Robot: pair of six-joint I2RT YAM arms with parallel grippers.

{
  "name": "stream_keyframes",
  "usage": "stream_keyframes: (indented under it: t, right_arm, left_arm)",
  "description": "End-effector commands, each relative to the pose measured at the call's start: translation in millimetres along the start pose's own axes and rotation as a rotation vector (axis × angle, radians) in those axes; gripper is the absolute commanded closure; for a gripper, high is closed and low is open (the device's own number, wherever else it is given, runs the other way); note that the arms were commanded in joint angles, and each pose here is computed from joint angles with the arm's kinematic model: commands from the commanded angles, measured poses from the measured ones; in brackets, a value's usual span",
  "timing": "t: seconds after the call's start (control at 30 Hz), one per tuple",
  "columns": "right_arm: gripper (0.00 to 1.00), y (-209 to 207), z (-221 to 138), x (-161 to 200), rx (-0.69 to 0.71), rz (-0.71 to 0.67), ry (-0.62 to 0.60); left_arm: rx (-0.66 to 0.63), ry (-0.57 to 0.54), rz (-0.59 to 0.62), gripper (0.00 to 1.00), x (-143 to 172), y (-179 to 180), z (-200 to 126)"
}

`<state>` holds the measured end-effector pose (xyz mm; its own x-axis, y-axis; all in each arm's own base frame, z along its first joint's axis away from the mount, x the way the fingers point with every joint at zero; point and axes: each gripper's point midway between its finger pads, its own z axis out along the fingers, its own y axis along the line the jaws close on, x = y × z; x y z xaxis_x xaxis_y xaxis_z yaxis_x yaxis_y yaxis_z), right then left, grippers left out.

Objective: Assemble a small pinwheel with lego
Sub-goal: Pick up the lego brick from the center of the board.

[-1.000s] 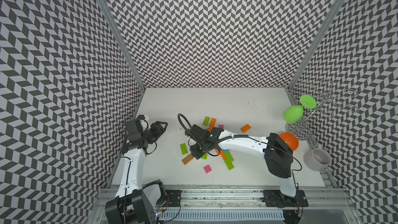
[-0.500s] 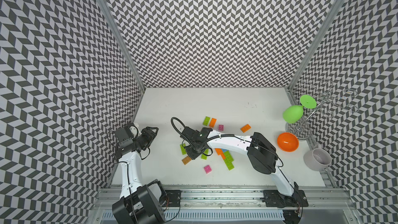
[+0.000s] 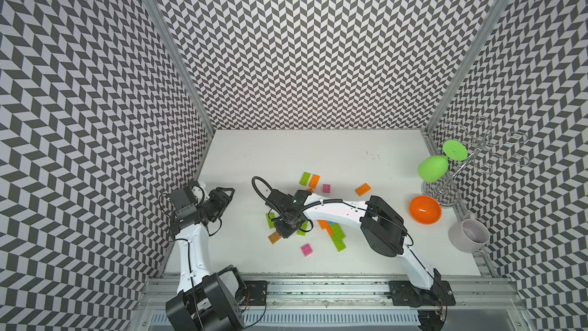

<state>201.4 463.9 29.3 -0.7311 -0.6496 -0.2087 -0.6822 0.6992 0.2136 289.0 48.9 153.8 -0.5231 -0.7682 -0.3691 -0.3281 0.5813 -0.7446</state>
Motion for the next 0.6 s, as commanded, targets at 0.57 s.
stream_keyframes:
  t: [0.57]
  right_arm:
    - [0.85,-42,30,47,0.333,0.063,0.218]
  left_arm:
    - [0.013,-0.009,0.013,0.45,0,0,-2]
